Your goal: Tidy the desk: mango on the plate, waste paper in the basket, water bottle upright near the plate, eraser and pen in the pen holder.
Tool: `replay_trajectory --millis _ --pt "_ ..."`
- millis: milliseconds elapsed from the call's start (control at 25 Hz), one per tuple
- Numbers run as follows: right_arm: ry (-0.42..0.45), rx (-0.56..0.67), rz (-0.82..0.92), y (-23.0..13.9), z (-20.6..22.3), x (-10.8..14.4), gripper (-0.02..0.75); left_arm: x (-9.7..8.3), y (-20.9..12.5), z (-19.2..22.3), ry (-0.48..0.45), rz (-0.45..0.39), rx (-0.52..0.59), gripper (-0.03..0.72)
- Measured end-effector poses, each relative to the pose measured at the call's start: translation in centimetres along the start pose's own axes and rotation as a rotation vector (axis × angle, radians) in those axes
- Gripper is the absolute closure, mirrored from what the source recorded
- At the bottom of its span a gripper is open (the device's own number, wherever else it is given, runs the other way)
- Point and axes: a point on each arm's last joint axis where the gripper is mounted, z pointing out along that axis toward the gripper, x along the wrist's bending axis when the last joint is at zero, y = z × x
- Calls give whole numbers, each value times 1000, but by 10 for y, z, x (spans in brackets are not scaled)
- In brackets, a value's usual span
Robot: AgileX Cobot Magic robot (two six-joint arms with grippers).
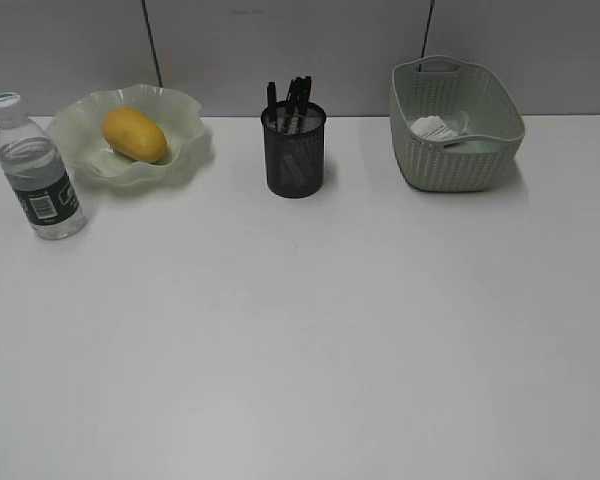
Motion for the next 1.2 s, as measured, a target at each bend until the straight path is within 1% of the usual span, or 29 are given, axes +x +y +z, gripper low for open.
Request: replay_trajectory --millis 240,400,720,840,1200 --pt "0 0 0 0 0 0 269 0 0 0 25 -12 -3 306" --pt "0 0 0 0 0 0 271 -1 0 0 49 -24 -5 350" --pt "0 0 0 0 0 0 272 -1 0 0 50 -24 -5 435" --pt "0 0 0 0 0 0 272 0 0 0 51 -24 -5 447" --pt "0 0 0 0 0 0 272 0 0 0 54 -22 -5 449"
